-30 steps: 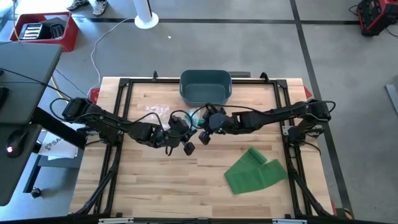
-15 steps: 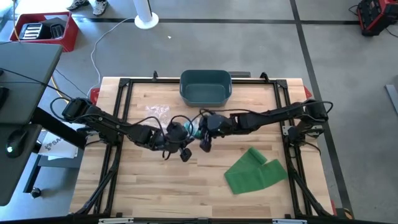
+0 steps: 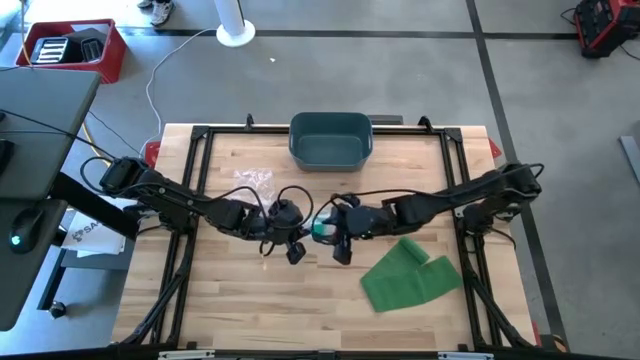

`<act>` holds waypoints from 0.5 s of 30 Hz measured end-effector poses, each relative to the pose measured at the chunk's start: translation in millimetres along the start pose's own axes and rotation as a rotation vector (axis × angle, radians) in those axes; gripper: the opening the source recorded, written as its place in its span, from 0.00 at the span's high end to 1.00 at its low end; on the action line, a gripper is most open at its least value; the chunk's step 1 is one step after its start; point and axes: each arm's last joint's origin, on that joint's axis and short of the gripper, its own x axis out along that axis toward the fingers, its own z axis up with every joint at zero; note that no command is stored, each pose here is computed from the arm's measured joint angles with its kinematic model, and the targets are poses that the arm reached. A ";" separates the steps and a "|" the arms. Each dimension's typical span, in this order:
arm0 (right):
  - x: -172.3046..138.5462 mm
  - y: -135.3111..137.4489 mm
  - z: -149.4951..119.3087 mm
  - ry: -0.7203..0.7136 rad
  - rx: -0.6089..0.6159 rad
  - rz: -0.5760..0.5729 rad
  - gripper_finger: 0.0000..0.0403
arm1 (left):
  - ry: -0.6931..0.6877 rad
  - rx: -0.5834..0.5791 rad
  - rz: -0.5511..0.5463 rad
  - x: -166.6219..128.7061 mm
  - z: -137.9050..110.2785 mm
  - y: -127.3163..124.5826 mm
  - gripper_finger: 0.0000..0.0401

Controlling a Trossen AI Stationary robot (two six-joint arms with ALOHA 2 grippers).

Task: Roll bandage
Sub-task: Put the blue bandage into the transparent zip bag

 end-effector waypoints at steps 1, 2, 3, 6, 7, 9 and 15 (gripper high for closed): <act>-3.8 1.1 0.6 -0.003 -0.005 -0.004 0.53 | 0.002 0.001 -0.006 -0.1 -0.1 -0.4 1.00; -7.4 1.9 1.5 -0.008 -0.010 -0.003 0.54 | 0.007 0.001 -0.011 -0.1 -0.2 -0.6 1.00; -9.8 3.3 2.0 -0.012 -0.027 0.002 0.55 | 0.010 0.001 -0.019 -0.1 -0.2 -0.9 1.00; -13.6 11.6 2.0 -0.026 -0.103 0.049 0.61 | 0.014 -0.001 -0.028 -0.1 -0.1 -1.2 1.00; -14.5 15.6 2.4 -0.033 -0.128 0.097 0.64 | 0.013 -0.001 -0.028 0.1 0.1 -1.0 1.00; -14.2 21.1 3.6 -0.045 -0.151 0.185 0.71 | 0.011 -0.001 -0.026 0.6 1.2 0.1 1.00; 7.5 20.4 -5.2 -0.004 -0.215 0.212 0.96 | 0.001 0.027 -0.034 1.1 2.9 0.2 1.00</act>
